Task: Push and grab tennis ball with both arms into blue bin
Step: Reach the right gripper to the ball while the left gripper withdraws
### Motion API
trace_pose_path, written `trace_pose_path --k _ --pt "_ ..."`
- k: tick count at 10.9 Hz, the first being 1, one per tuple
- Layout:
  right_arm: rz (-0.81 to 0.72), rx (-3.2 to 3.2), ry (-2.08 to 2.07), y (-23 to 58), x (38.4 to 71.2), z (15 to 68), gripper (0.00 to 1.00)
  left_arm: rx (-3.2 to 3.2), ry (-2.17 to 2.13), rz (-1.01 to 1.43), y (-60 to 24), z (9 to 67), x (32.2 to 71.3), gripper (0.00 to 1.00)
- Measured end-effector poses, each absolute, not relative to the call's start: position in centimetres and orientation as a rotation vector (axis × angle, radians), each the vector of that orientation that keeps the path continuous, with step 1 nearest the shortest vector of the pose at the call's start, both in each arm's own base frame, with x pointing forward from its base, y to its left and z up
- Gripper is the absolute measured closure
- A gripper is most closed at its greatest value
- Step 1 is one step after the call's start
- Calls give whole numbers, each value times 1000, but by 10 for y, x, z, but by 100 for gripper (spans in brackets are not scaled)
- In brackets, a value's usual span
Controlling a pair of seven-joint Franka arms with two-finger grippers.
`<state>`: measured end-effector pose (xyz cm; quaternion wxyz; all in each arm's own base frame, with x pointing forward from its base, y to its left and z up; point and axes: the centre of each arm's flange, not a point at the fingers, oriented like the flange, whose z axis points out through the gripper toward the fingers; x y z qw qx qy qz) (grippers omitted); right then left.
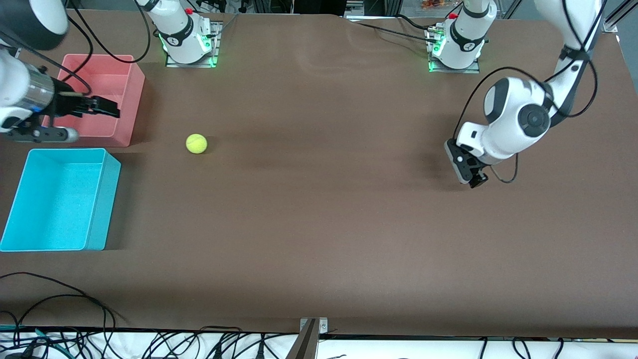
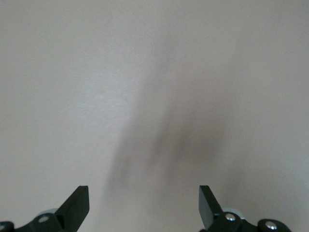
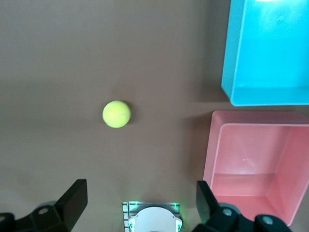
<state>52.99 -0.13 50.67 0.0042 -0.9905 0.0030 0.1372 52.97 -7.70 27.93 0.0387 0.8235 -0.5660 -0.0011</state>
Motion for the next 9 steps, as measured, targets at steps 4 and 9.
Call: trace_pose_path --k 4,9 --pt "488 -3137 0 -7 485 417 0 2587 -1779 76 -73 354 520 0" --pt "486 -3196 -43 -17 467 364 0 2637 -1808 170 -71 402 512 0"
